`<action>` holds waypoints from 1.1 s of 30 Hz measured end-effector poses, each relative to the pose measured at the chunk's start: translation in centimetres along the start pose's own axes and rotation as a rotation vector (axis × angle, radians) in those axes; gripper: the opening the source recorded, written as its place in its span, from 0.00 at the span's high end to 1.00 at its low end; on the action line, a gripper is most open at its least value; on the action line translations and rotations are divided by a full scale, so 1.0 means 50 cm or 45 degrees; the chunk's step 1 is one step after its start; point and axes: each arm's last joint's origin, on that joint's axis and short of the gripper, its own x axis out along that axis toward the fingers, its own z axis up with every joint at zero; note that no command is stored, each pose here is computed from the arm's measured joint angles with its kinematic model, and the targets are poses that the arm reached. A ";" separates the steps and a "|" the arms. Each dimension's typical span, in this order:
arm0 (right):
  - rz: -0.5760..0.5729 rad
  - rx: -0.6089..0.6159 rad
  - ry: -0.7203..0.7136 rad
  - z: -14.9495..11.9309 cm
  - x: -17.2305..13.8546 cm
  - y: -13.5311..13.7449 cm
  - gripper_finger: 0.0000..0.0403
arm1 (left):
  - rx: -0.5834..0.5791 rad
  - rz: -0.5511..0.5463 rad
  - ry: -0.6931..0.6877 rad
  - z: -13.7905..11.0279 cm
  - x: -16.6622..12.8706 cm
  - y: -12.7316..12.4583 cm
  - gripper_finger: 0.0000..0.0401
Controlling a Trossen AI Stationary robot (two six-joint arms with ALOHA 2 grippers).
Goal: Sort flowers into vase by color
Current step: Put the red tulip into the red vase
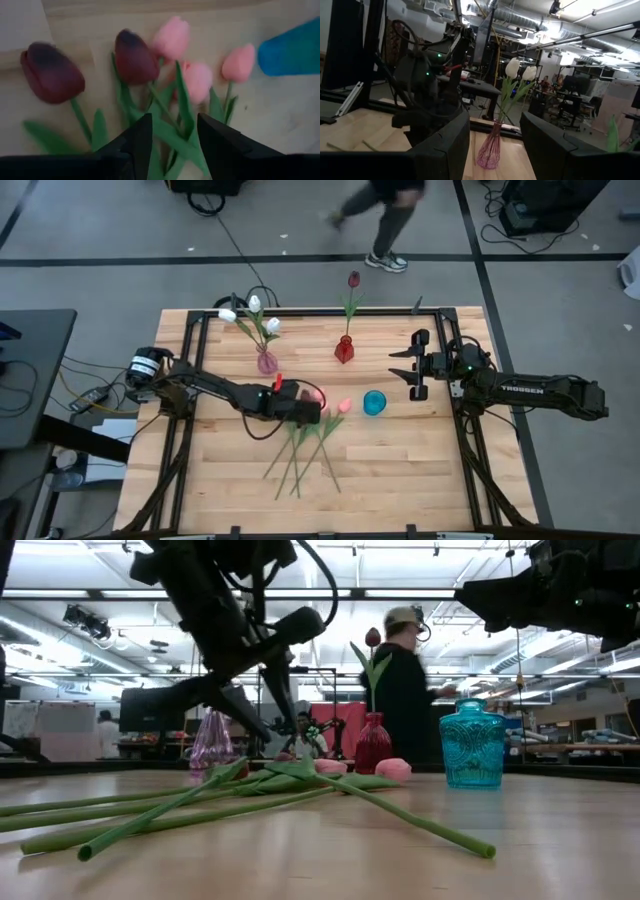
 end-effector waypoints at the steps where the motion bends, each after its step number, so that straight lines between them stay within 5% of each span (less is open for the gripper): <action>1: 0.000 0.001 0.000 0.000 0.000 0.000 0.54 | -0.008 -0.002 -0.008 0.003 0.004 0.000 0.60; 9: 0.003 0.006 0.017 -0.003 0.000 0.000 0.54 | 0.026 0.003 -0.007 0.014 0.006 0.001 0.60; 19: -0.007 0.003 0.017 -0.002 0.000 0.000 0.54 | 0.017 0.289 0.095 0.002 -0.026 0.047 0.60; 33: -0.008 0.001 0.010 -0.002 0.000 0.000 0.54 | 0.079 0.349 0.102 -0.011 0.023 0.055 0.60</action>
